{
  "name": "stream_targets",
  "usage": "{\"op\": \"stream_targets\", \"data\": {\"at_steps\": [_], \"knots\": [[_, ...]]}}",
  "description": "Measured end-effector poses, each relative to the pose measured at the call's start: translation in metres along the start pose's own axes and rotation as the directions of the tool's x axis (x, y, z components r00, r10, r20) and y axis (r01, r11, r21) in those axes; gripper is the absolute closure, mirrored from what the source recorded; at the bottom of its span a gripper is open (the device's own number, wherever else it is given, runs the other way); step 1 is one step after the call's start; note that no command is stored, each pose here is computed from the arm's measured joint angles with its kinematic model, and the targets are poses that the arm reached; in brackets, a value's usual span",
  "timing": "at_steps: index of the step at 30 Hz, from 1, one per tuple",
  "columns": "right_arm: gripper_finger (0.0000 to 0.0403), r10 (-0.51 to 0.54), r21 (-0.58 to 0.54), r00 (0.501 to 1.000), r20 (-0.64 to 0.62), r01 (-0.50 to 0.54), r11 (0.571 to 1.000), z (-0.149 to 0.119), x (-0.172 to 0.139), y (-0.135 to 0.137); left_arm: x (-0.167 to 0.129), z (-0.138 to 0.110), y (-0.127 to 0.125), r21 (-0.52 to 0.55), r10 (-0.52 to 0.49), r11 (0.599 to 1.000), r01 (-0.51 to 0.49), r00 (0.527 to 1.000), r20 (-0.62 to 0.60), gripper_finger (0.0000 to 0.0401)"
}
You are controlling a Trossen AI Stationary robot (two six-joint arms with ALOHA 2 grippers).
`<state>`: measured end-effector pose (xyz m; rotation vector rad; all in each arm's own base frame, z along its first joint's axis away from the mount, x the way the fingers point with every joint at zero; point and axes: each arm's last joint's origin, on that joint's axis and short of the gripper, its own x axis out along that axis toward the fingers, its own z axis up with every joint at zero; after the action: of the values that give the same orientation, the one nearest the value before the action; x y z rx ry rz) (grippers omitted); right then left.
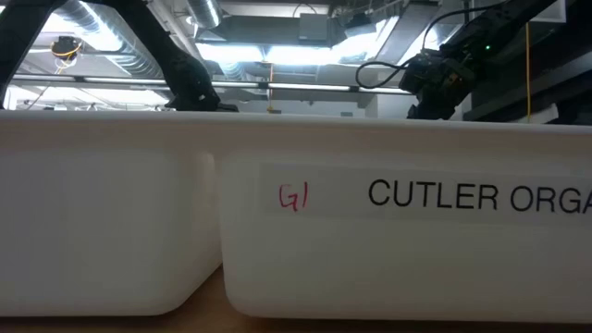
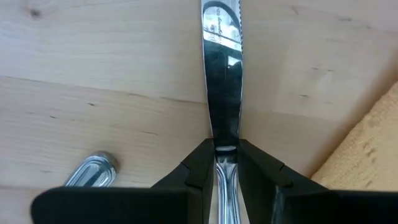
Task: Sort silverware
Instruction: Put the silver table knife into the white silverware tray
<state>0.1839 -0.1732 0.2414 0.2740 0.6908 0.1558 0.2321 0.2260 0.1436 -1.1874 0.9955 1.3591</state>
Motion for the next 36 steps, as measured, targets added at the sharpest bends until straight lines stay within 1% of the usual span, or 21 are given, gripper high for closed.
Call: {"op": "stream_targets", "data": {"at_steps": [3, 5, 9, 10, 12, 17, 20, 24, 27, 30, 33, 36], "knots": [[0.0325, 0.000, 0.000, 1.000, 0.000, 0.000, 1.000, 0.000, 0.000, 0.000, 0.000, -0.001, -0.001, 0.030, -0.002, 1.000, 0.002, 1.000, -0.002, 0.0342], [0.0325, 0.014, 0.001, 1.000, 0.008, -0.014, 1.000, 0.000, 0.000, 0.000, 0.000, -0.001, -0.001, 0.031, -0.002, 1.000, 0.002, 1.000, -0.005, 0.0342], [0.0325, 0.147, 0.012, 0.986, 0.074, -0.148, 0.989, 0.001, -0.004, 0.009, 0.000, -0.001, -0.001, 0.028, -0.010, 1.000, 0.010, 1.000, -0.001, 0.0342], [0.0325, 0.170, -0.002, 0.982, 0.087, -0.170, 0.985, 0.002, -0.007, 0.013, 0.000, 0.000, -0.002, 0.028, -0.013, 1.000, 0.013, 1.000, 0.002, 0.0342], [0.0325, 0.177, -0.030, 0.980, 0.092, -0.175, 0.984, 0.002, -0.014, 0.022, 0.000, 0.000, -0.002, 0.027, -0.013, 1.000, 0.013, 1.000, 0.002, 0.0342], [0.0325, 0.154, -0.077, 0.983, 0.099, -0.147, 0.986, 0.001, -0.034, 0.046, 0.000, 0.000, -0.002, 0.046, -0.012, 0.999, 0.012, 1.000, 0.002, 0.0342], [0.0325, 0.139, -0.118, 0.982, 0.129, -0.124, 0.985, -0.010, -0.039, 0.057, 0.000, -0.001, -0.001, 0.047, -0.010, 0.999, 0.010, 1.000, 0.000, 0.0342], [0.0325, 0.113, -0.067, 0.976, 0.185, -0.102, 0.993, -0.030, -0.032, 0.062, 0.000, -0.001, -0.001, 0.049, -0.009, 0.999, 0.009, 1.000, -0.001, 0.0342], [0.0325, 0.094, -0.040, 0.970, 0.226, -0.088, 0.995, -0.043, -0.026, 0.061, 0.006, -0.001, -0.003, 0.063, 0.006, 0.998, -0.006, 1.000, -0.009, 0.0342], [0.0325, 0.024, -0.013, 0.973, 0.231, -0.022, 1.000, -0.053, -0.021, 0.060, 0.015, -0.007, -0.007, 0.085, 0.045, 0.995, -0.043, 0.999, -0.019, 0.0343], [0.0325, -0.086, 0.045, 0.976, 0.199, 0.079, 0.996, -0.061, -0.017, 0.056, 0.019, -0.014, -0.011, 0.117, 0.068, 0.991, -0.067, 0.998, -0.009, 0.0352], [0.0325, -0.146, 0.074, 0.975, 0.165, 0.135, 0.988, -0.069, -0.012, 0.053, 0.019, -0.018, -0.014, 0.137, 0.086, 0.987, -0.088, 0.996, 0.021, 0.0366]]}}
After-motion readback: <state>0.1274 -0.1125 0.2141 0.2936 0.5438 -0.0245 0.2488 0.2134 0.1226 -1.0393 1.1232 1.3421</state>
